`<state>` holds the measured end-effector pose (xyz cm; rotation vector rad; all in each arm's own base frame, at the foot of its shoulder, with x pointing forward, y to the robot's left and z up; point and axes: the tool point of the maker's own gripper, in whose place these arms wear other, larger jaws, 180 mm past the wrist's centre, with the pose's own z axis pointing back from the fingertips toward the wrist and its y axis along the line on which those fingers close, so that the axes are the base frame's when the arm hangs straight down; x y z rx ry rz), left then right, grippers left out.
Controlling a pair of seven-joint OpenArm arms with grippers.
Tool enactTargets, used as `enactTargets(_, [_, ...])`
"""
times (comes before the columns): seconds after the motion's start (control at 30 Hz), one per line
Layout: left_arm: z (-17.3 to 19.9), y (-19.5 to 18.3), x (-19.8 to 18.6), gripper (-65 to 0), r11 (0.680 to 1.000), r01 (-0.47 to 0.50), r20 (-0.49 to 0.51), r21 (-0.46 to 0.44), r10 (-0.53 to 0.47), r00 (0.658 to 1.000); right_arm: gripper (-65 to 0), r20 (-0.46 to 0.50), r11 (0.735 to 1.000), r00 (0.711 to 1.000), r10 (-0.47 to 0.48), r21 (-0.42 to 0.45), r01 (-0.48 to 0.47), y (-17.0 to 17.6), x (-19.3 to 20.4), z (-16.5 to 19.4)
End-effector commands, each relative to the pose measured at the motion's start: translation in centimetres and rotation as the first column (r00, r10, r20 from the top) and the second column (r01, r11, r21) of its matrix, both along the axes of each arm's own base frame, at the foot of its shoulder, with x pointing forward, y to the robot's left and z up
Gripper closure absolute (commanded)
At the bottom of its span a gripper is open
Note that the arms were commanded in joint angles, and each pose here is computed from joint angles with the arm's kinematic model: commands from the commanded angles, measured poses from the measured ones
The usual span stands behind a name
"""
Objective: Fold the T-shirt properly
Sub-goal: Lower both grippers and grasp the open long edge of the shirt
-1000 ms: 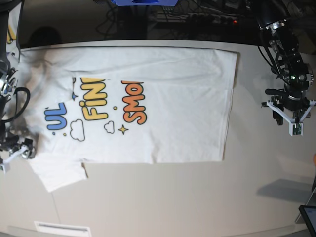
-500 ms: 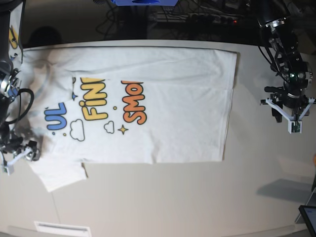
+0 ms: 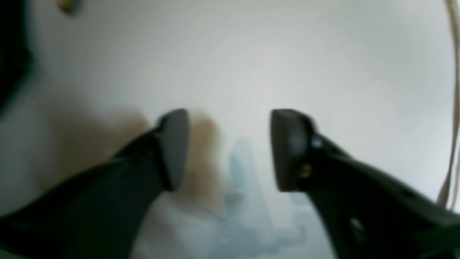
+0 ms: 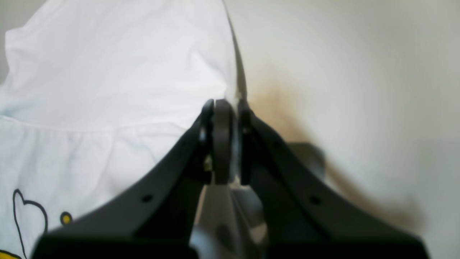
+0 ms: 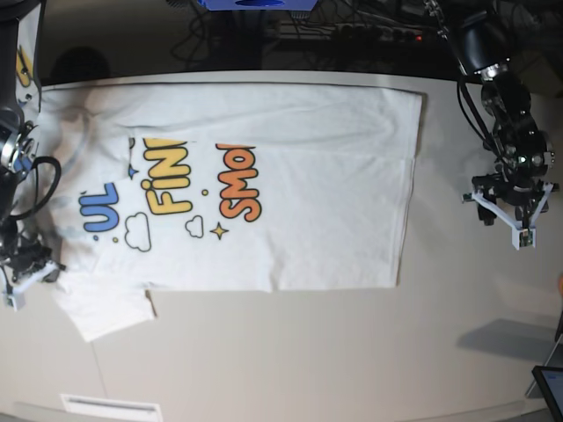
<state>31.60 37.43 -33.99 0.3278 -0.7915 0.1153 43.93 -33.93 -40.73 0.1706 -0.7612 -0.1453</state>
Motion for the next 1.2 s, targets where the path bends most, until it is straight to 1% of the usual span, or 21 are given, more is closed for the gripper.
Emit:
enactTargets(0.0, [1.7, 0.4, 1.6, -42.2, 1.0, 0.002, 0.072, -0.023, -0.001, 0.997, -1.6, 0.083, 1.0, 0.996, -0.019, -0.017, 0.021, -1.4, 1.8, 2.8])
enactTargets(0.1, [1.7, -0.2, 3.1, -46.2, 0.986, 0.014, 0.131, -0.167, 0.008, 0.991, -1.6, 0.102, 1.0, 0.994, -0.024, -0.018, 0.026, -1.4, 1.9, 2.9])
enactTargets(0.2, [1.5, -0.8, 3.6, -46.2, 0.96, 0.03, 0.171, -0.279, 0.019, 0.985, -1.6, 0.086, 0.999, 0.996, -0.023, -0.019, 0.025, -1.4, 1.3, 2.1])
enactTargets(0.23, [2.0, -1.2, 4.3, -46.4, 0.95, 0.042, 0.194, -0.31, 0.02, 0.981, -1.6, 0.084, 0.999, 0.996, -0.024, -0.02, 0.025, -1.4, 1.2, 2.0])
enactTargets(0.37, [1.1, -1.7, 6.2, -49.0, 0.924, 0.03, 0.19, -0.382, 0.047, 0.981, -1.6, 0.081, 0.999, 0.996, -0.024, -0.02, 0.025, -1.4, 1.0, 1.9])
enactTargets(0.43, [-0.1, -2.8, 7.5, -48.7, 0.908, 0.039, 0.157, -0.417, 0.03, 0.987, -1.6, 0.081, 0.999, 0.996, -0.024, -0.02, 0.025, -1.4, 1.0, 1.9])
enactTargets(0.63, [-2.1, -5.8, 10.2, -48.4, 0.883, 0.068, 0.083, -0.465, -0.033, 0.996, -1.6, 0.081, 0.999, 0.996, -0.025, -0.022, 0.027, -1.6, 1.0, 1.9])
enactTargets(0.7, [-2.9, -6.2, 10.6, -48.4, 0.872, 0.055, 0.059, -0.487, -0.03, 0.998, -1.6, 0.08, 0.999, 0.996, -0.025, -0.022, 0.027, -1.6, 1.0, 1.9])
enactTargets(0.77, [-3.6, -6.9, 11.3, -48.4, 0.849, 0.038, 0.046, -0.527, -0.016, 0.999, -1.6, 0.08, 0.999, 0.996, -0.025, -0.022, 0.027, -1.6, 1.0, 1.9])
enactTargets(0.87, [-4.3, -7.3, 11.6, -48.4, 0.835, 0.02, 0.019, -0.55, -0.012, 1.0, -1.6, 0.078, 0.999, 0.997, -0.025, -0.022, 0.027, -1.6, 0.9, 1.8])
enactTargets(1.03, [-4.7, -8.2, 12.3, -48.4, 0.814, 0.013, 0.007, -0.58, -0.011, 1.0, -1.6, 0.078, 0.999, 0.997, -0.025, -0.022, 0.027, -1.6, 0.9, 1.8])
enactTargets(1.07, [-4.8, -8.5, 12.3, -48.4, 0.815, 0.017, 0.005, -0.579, -0.017, 1.0, -1.6, 0.078, 0.999, 0.997, -0.025, -0.022, 0.027, -1.6, 0.9, 1.8])
enactTargets(1.17, [-5.2, -9.9, 12.6, -48.2, 0.847, 0.055, -0.027, -0.529, -0.082, 0.996, -1.6, 0.078, 0.999, 0.997, -0.025, -0.022, 0.027, -1.6, 0.9, 1.8])
